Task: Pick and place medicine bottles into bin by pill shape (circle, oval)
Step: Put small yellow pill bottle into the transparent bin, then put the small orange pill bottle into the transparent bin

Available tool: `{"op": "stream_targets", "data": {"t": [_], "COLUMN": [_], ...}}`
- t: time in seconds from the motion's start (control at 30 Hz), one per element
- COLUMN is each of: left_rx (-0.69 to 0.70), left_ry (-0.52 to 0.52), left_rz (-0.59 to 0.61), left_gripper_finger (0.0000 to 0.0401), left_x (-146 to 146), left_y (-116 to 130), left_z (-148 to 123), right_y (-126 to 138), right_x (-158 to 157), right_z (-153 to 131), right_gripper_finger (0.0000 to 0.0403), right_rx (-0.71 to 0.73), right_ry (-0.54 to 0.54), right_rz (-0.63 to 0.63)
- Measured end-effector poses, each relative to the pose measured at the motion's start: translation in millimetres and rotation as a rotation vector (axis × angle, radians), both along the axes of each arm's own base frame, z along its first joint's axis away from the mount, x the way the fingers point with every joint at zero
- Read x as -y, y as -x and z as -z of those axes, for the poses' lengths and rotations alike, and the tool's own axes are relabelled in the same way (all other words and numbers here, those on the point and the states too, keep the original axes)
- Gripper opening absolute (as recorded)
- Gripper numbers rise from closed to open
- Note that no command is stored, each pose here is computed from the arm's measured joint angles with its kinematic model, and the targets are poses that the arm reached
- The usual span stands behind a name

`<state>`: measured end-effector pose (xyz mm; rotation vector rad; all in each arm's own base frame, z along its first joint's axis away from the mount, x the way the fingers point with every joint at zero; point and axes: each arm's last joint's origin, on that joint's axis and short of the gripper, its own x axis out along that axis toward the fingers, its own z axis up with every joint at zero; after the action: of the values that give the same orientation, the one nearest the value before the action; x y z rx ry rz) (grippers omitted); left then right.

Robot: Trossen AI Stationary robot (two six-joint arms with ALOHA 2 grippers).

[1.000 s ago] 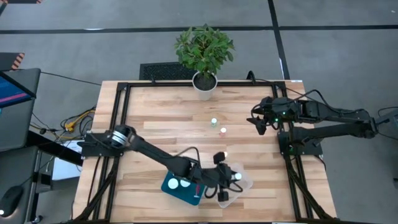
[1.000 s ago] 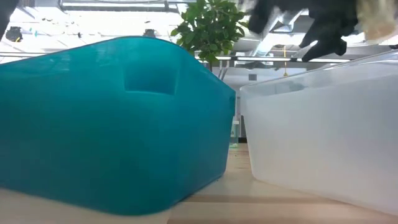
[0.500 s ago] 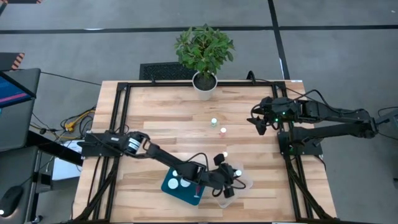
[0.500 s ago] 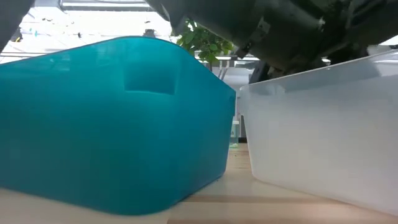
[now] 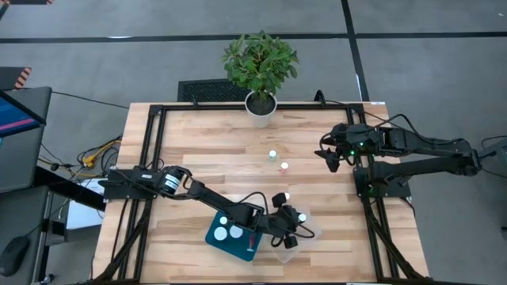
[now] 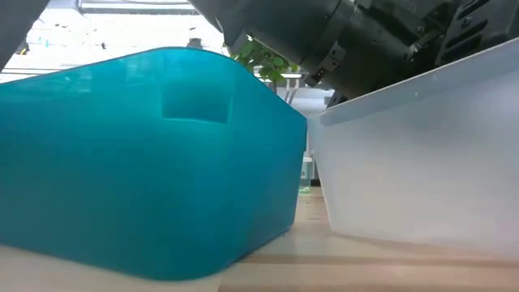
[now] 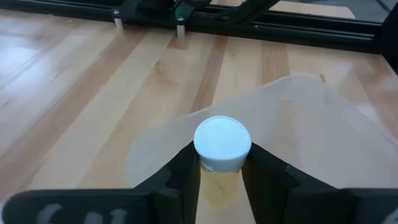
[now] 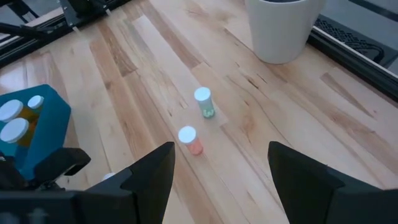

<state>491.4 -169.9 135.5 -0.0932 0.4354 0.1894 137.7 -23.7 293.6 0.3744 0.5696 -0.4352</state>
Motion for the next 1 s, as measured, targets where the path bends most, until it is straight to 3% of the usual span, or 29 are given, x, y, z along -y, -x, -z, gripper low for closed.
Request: {"op": "stream_targets", "data": {"t": [0.3,0.77,1.0], "left_rx": [0.004,0.06,0.118], "left_ry": [0.016,0.032,0.065], "left_rz": [-0.003,-0.017,-0.026], "left_gripper_finger": [0.016,0.0162,0.017], "left_x": [0.1,1.0,1.0], "left_y": [-0.1,-1.9,-2.1], "left_z": [-0.2,-5.9,-24.8], "right_y": [0.0,0.0,0.0], "right_x": [-0.1,-0.1,-0.1], "right_z": [0.0,0.0,-0.1], "right_gripper_finger": [0.0271,0.0271,0.0271], "right_rx": [-0.003,-0.007,-0.006], "right_ry": [0.007,0.018,0.018], "right_rz": [-0.008,-0.017,-0.018]}}
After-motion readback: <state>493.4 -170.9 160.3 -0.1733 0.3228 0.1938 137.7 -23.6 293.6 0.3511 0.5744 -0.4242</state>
